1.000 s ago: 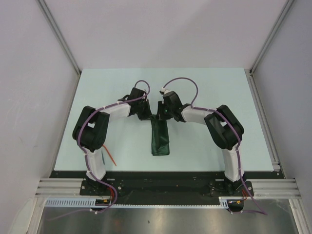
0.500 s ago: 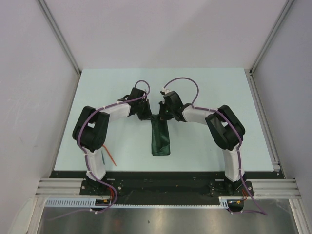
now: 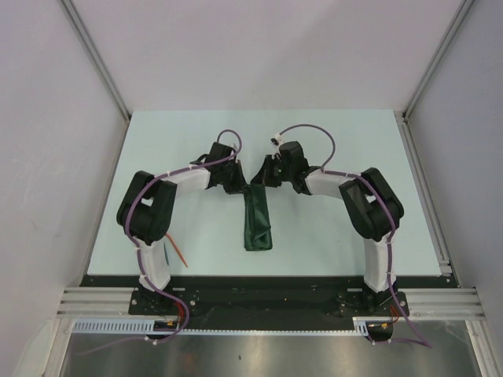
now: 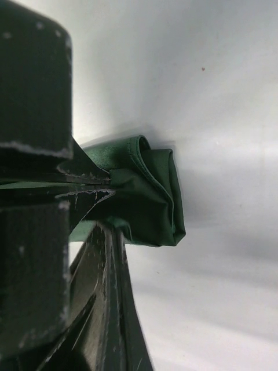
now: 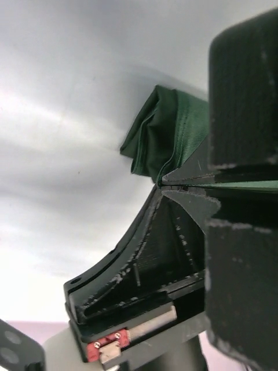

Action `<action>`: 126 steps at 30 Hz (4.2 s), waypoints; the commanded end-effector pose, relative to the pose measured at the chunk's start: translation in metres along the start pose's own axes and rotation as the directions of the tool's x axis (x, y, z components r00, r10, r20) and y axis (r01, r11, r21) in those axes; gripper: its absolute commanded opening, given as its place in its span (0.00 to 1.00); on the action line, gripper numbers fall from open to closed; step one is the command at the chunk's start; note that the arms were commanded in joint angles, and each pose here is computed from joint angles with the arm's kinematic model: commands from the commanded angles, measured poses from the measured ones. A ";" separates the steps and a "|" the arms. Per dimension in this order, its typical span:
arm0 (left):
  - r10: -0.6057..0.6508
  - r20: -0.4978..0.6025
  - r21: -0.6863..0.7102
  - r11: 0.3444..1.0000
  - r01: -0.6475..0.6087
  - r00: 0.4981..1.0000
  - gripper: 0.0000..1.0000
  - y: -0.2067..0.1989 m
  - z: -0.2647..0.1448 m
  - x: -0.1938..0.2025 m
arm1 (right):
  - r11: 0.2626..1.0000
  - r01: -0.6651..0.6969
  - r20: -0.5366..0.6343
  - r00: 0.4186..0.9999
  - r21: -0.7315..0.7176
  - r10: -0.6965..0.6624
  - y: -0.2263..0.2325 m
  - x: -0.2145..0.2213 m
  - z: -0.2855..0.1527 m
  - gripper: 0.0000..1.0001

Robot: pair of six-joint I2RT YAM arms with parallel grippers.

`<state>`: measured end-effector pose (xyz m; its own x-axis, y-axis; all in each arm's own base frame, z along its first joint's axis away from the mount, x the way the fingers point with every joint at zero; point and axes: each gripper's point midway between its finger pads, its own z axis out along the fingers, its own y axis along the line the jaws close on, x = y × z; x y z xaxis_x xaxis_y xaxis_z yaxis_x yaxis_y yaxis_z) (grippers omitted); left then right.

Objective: Fold the napkin into a case and place the utensils inside
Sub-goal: Stuff the top corner of the smaller-rectangle-folded napkin at the center of the board.

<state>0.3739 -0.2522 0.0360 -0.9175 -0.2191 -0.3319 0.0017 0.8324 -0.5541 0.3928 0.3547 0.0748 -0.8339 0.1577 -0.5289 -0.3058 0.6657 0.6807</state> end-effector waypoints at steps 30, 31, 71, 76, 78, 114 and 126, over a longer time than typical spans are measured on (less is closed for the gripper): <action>-0.003 0.113 0.118 0.993 -0.011 0.994 0.38 -0.019 -0.033 -0.001 | 0.927 -0.306 -0.062 0.952 -0.218 0.300 -0.010 0.018 0.019 0.00; -0.001 0.115 0.122 0.992 -0.013 0.993 0.38 -0.020 -0.034 -0.001 | 0.926 -0.304 -0.058 0.953 -0.224 0.298 -0.009 0.016 0.019 0.00; -0.002 0.079 0.090 0.996 -0.005 0.997 0.00 -0.015 -0.029 0.000 | 0.975 -0.098 -0.037 0.995 -0.200 0.093 -0.002 0.001 -0.014 0.28; -0.049 0.058 0.114 0.993 0.042 0.997 0.00 -0.019 -0.030 0.001 | 0.988 0.041 -0.049 0.998 -0.151 -0.049 -0.001 0.014 -0.030 0.38; -0.069 0.038 0.142 0.988 0.063 0.997 0.00 -0.026 -0.030 0.003 | 0.982 0.098 -0.050 0.993 -0.161 -0.107 0.005 0.022 -0.031 0.40; -0.333 -0.065 0.296 0.894 0.337 0.941 0.00 -0.054 -0.046 0.015 | 0.953 0.304 0.057 0.951 -0.009 -0.303 0.006 0.032 -0.035 0.04; -0.238 -0.030 0.296 0.926 0.236 0.971 0.20 -0.052 -0.045 0.012 | 0.935 0.351 0.013 0.936 0.045 -0.352 -0.007 0.035 -0.039 0.00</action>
<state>0.3430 -0.2723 0.0703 -0.8879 -0.4518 -0.0866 -0.2091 0.5640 -0.7989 0.3367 0.3397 0.0637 -0.7134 -0.0497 -0.6990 -0.5439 0.6683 0.5075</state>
